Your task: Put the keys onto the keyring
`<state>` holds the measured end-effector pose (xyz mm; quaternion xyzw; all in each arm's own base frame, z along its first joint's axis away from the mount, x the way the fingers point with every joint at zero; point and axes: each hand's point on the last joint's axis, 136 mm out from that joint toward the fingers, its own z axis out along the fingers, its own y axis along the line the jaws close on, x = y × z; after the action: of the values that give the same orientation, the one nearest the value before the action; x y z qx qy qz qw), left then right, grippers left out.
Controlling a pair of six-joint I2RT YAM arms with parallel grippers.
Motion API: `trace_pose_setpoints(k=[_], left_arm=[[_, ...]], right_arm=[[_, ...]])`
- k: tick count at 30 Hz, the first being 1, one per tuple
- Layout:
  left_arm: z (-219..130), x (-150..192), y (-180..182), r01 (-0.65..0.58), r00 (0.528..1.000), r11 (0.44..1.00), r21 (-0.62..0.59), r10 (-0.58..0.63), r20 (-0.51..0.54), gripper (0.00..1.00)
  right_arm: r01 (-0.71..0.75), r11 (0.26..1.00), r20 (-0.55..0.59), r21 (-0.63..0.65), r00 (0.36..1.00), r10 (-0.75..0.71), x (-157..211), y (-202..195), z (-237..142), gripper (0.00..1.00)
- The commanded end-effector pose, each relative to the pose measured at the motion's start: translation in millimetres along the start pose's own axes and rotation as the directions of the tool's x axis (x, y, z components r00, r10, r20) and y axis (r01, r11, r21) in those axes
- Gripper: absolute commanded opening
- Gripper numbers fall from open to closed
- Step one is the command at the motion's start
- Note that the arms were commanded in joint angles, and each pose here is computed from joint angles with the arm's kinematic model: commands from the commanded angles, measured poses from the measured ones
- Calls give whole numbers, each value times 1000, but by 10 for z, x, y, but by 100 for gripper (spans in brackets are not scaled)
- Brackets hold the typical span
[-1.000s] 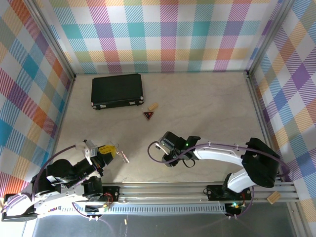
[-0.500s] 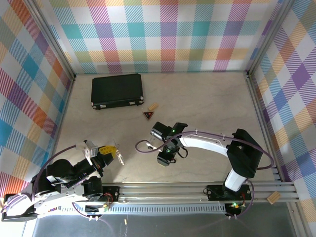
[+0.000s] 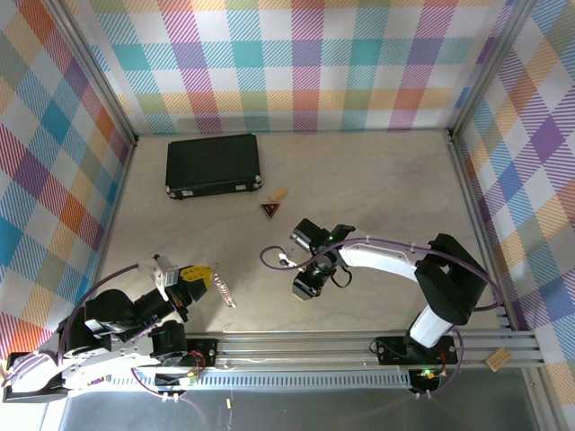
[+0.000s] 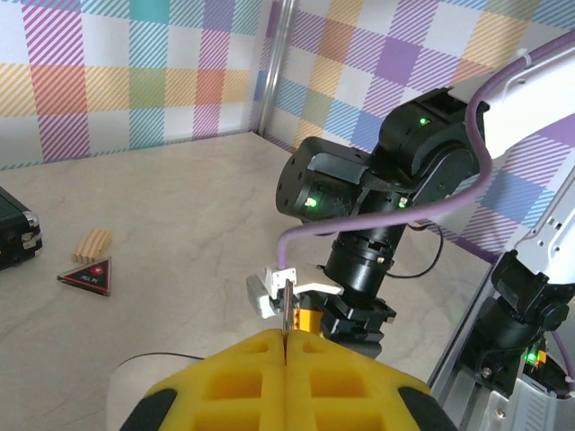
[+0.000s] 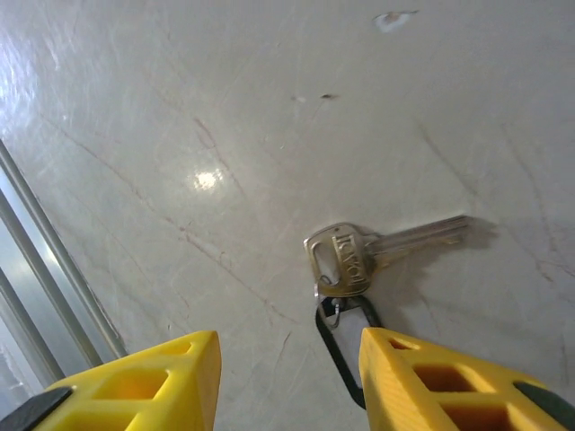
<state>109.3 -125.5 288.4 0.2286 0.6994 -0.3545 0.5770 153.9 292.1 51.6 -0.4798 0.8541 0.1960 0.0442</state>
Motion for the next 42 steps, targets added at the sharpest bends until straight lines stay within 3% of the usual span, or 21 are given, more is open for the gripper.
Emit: trace_pose_setpoints(k=[1, 12, 26, 42], left_arm=[[-21, -101, -67, 28, 998, 999, 42, -30, 48, 0], [-19, -111, -101, 27, 998, 998, 61, -30, 51, 0], [-23, -126, -119, 25, 998, 997, 71, -29, 55, 0], [-41, -153, -142, 25, 998, 996, 85, -30, 60, 0]], right_arm=[[-16, 999, 71, -49, 997, 20, -82, 81, -12, 46], [28, 998, 324, -53, 946, -9, -134, 52, -48, 46], [72, 996, 346, -55, 937, -49, -57, 22, -13, 42], [44, 999, 286, -7, 957, -40, -27, -69, 85, 38]])
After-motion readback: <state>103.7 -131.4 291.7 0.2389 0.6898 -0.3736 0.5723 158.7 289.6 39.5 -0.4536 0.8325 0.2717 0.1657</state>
